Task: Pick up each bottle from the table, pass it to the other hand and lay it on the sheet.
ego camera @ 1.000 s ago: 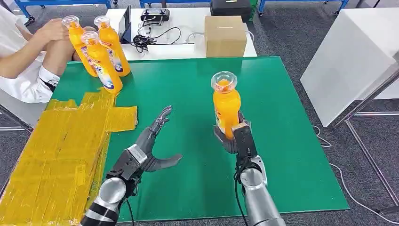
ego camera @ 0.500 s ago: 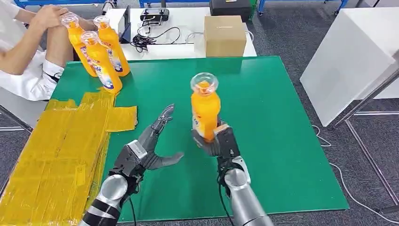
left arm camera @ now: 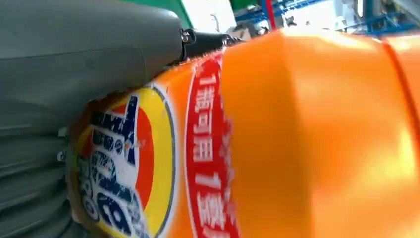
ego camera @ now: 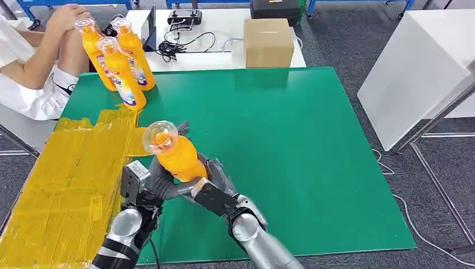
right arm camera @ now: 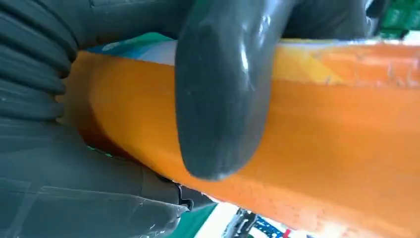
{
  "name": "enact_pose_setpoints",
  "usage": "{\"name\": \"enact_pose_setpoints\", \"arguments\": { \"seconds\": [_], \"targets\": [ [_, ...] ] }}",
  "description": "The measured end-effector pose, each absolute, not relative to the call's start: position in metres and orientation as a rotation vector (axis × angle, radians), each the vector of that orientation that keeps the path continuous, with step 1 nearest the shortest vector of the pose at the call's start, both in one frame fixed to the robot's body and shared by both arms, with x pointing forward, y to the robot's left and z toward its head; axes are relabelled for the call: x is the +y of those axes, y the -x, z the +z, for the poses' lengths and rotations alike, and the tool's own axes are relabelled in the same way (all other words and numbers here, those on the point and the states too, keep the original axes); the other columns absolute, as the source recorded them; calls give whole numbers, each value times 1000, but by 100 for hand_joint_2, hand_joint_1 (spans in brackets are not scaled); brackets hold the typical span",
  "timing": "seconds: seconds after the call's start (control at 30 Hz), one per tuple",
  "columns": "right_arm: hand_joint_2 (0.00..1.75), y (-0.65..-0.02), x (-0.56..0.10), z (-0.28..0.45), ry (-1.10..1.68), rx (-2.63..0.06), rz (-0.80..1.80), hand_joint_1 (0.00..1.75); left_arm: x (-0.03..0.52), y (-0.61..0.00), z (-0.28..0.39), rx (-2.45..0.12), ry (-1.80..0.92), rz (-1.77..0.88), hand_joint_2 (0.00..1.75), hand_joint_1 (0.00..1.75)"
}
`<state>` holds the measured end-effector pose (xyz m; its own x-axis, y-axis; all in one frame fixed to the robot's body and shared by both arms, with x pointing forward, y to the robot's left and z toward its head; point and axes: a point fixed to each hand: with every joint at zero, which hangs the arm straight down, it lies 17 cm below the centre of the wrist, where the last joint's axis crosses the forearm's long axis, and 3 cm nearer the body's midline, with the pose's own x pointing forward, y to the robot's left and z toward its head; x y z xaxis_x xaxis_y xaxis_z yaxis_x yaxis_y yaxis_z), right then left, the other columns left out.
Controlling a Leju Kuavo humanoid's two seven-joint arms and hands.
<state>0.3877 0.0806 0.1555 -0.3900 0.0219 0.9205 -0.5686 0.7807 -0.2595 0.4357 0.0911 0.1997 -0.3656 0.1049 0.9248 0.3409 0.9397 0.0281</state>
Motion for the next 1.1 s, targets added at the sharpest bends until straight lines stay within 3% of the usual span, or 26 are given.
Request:
{"name": "enact_pose_setpoints", "arguments": {
  "seconds": [0.13,0.17,0.2,0.23,0.53,0.83,0.87,0.9,1.03,1.07,1.1],
  "targets": [
    [175,-382,89,151,-391,-1885,764,175,98,-435,194,-1924,351,-208,175,0],
    [175,-381,91,150,-396,-1879,777,175,101,-435,193,-1918,364,-187,175,56],
    [175,-381,92,149,-401,-1874,787,175,104,-436,192,-1915,373,-164,175,56],
    [175,-382,94,148,-406,-1869,794,175,108,-437,191,-1910,382,-133,175,171],
    [175,-382,107,139,-418,-1837,853,175,137,-442,182,-1861,406,132,175,175],
    [175,-385,109,137,-403,-1827,846,175,147,-444,186,-1868,389,213,175,175],
    [175,-386,109,137,-403,-1827,846,72,147,-444,186,-1868,388,216,175,175],
    [175,-386,109,137,-402,-1826,846,16,147,-444,186,-1869,388,216,175,175],
    [175,-386,109,137,-379,-1838,847,16,153,-446,188,-1872,373,248,175,175],
    [175,-386,109,136,-374,-1839,846,0,155,-447,189,-1874,368,256,175,175],
    [175,-385,109,136,-372,-1841,845,0,158,-448,189,-1876,358,263,175,175]
  ]
}}
